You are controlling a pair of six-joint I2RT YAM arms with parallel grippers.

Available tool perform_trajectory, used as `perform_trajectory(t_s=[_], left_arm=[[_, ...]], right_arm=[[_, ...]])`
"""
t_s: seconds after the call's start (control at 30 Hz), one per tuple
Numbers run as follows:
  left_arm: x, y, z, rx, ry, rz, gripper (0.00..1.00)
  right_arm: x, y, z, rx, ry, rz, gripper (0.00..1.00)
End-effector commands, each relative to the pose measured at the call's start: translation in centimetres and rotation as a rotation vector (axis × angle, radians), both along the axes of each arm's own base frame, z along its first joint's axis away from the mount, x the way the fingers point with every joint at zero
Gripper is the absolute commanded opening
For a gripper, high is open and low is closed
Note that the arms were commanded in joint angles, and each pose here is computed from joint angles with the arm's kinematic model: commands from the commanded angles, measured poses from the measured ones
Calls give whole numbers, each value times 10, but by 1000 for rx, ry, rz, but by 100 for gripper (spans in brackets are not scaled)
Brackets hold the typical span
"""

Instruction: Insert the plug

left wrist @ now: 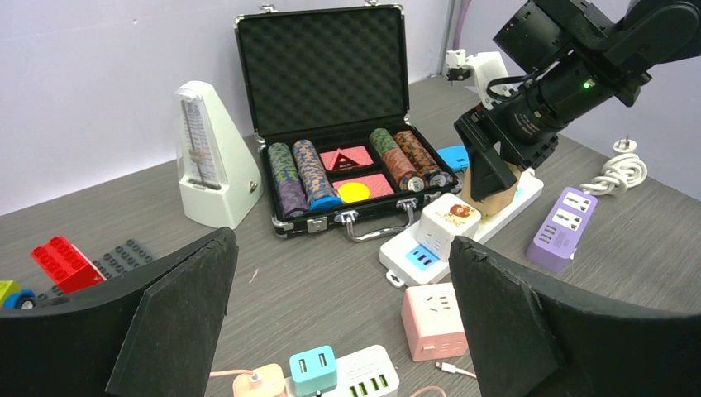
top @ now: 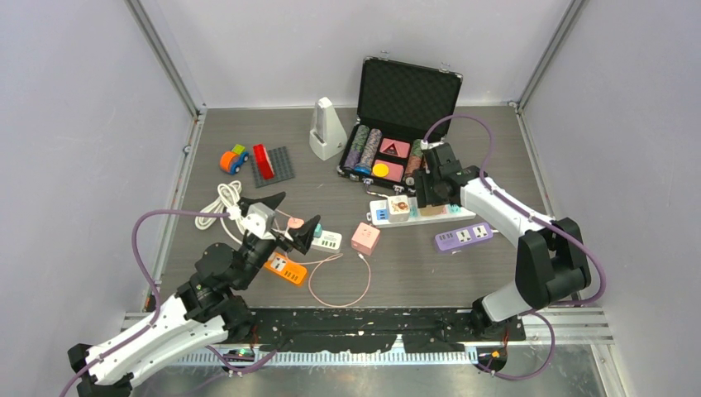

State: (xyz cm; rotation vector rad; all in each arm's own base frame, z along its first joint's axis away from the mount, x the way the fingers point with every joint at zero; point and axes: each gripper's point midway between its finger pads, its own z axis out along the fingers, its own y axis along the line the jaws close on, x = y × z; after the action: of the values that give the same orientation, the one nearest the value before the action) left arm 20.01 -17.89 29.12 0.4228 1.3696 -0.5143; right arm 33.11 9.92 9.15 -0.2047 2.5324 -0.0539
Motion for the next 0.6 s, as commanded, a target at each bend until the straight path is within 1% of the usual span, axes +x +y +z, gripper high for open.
perform_trajectory(t_s=[0.0, 0.17, 0.37, 0.47, 0.57], left_arm=[[3, 7, 6, -29, -4, 40, 100], [4, 8, 4, -22, 6, 50, 100], [6, 6, 4, -18, 9, 50, 100], [6, 6, 3, -15, 11, 51, 99], [7, 5, 2, -12, 14, 52, 99]], right_arm=[[3, 3, -1, 26, -17, 4, 5], [-2, 4, -4, 37, -5, 16, 5], [5, 4, 17, 48, -90, 14, 5], [10, -2, 32, 37, -149, -15, 5], [10, -5, 39, 35, -176, -31, 5]])
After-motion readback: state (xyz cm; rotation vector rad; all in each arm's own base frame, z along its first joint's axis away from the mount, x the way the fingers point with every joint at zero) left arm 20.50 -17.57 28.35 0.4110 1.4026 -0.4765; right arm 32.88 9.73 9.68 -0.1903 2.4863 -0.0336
